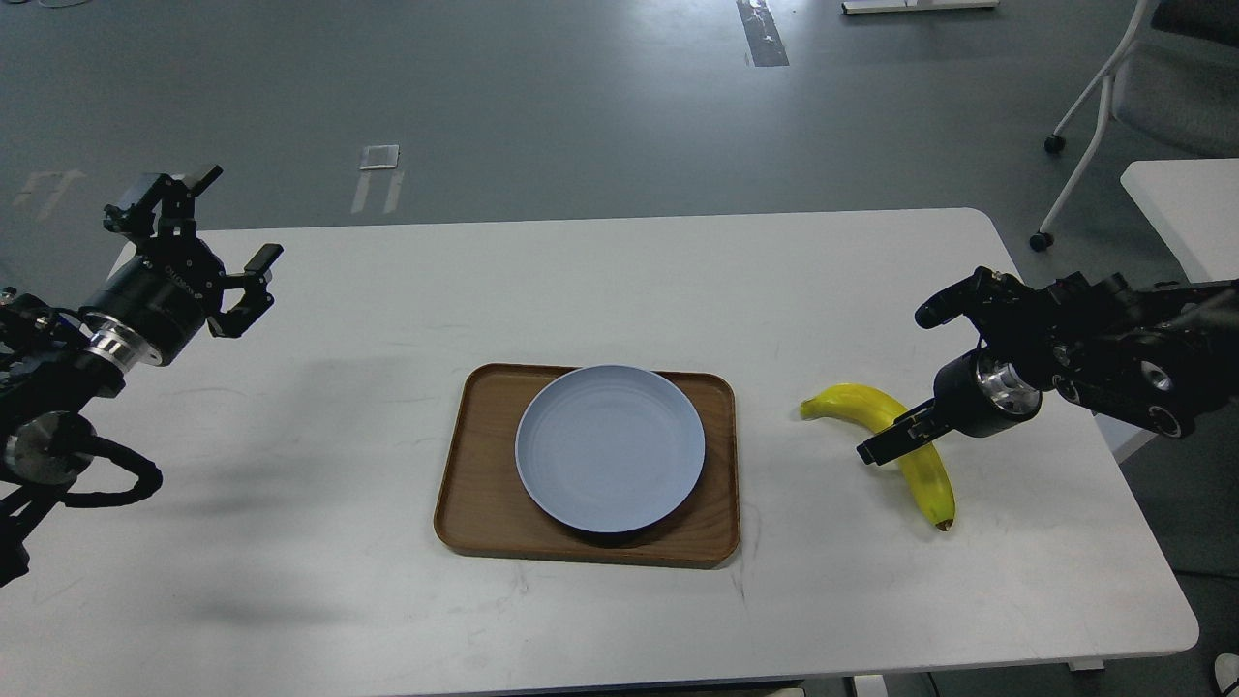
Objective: Place banana on plate with both arms
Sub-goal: 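Reach the right gripper down and grasp the yellow banana, then lift the banana with the right gripper and move it over the plate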
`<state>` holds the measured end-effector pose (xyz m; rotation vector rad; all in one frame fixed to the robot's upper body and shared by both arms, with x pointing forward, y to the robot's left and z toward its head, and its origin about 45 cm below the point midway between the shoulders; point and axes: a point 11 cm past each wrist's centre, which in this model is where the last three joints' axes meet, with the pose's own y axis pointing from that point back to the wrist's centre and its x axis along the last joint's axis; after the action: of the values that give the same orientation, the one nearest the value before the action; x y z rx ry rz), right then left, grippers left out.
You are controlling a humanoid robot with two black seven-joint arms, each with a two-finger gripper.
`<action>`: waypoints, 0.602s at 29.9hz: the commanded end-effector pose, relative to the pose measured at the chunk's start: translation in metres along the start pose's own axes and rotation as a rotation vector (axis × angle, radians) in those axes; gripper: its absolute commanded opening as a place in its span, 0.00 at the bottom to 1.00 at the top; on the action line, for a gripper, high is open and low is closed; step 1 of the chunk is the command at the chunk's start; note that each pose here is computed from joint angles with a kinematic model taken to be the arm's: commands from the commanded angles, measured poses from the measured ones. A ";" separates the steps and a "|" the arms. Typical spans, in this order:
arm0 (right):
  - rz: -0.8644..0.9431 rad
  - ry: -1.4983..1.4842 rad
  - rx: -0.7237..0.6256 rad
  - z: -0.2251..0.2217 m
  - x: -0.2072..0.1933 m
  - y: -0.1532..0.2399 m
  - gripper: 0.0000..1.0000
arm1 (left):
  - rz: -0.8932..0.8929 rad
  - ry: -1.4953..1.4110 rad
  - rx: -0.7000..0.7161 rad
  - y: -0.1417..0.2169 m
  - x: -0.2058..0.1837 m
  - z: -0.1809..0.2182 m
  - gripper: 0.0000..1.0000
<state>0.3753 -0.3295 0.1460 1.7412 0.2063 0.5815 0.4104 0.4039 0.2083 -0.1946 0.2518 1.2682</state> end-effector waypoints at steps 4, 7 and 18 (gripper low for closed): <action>-0.005 -0.003 -0.003 0.002 -0.003 0.001 0.10 | -0.001 0.001 0.000 0.000 0.000 0.000 1.00; 0.000 -0.004 -0.006 0.004 -0.002 0.004 0.05 | 0.002 -0.003 0.000 0.001 0.001 0.001 1.00; 0.122 0.149 0.022 -0.044 0.083 0.052 0.06 | 0.007 -0.008 -0.004 0.002 0.004 0.004 1.00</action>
<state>0.4035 -0.2990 0.2002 1.7354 0.2011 0.7225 0.4097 0.4088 0.2105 -0.1892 0.2444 1.2755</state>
